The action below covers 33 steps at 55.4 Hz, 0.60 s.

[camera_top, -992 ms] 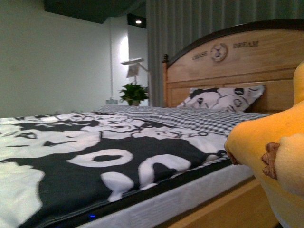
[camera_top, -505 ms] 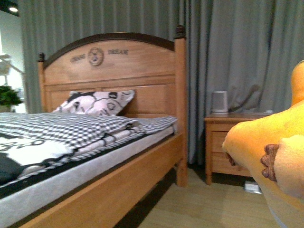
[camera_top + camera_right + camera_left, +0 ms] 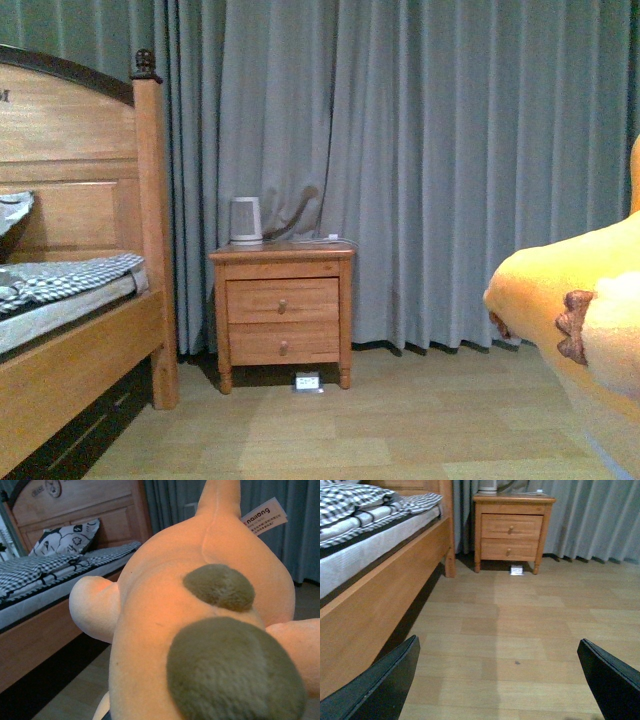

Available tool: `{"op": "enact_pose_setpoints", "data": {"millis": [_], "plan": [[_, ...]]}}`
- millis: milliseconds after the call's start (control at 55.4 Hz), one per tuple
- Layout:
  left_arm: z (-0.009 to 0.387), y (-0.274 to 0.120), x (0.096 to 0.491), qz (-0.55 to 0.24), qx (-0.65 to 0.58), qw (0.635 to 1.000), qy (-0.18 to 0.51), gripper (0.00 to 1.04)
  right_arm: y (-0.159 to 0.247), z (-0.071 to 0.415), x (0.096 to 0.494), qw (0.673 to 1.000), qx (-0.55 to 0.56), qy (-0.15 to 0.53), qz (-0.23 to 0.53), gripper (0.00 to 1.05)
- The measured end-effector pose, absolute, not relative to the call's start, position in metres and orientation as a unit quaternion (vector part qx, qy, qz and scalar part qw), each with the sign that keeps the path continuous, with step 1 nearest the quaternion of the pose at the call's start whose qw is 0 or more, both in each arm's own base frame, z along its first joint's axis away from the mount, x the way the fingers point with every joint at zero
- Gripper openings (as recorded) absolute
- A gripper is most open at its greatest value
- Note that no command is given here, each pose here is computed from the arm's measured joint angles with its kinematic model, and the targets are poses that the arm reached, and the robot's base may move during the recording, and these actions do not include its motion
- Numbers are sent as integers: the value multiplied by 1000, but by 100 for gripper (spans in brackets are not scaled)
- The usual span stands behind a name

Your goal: Put away toys

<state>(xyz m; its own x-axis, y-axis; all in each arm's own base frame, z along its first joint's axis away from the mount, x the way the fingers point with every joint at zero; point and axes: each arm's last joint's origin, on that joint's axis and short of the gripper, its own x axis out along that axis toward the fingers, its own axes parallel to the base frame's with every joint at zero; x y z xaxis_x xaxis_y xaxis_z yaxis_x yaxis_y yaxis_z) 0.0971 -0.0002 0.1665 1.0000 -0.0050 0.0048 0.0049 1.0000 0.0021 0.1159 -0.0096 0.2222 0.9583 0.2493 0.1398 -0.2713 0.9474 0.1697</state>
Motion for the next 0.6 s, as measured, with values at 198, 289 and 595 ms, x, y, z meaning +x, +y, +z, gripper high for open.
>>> {"op": "enact_pose_setpoints", "data": {"millis": [198,289,595], "plan": [[167,0,97,-1,1,1000,-2,99,-9,222,116,984,93,-58,141,18],[167,0,97,-1,1,1000,-2,99,-9,222,116,984,93,-58,140,18],[167,0,97,-1,1,1000,-2,99,-9,222,116,984,93,-58,140,18]]}}
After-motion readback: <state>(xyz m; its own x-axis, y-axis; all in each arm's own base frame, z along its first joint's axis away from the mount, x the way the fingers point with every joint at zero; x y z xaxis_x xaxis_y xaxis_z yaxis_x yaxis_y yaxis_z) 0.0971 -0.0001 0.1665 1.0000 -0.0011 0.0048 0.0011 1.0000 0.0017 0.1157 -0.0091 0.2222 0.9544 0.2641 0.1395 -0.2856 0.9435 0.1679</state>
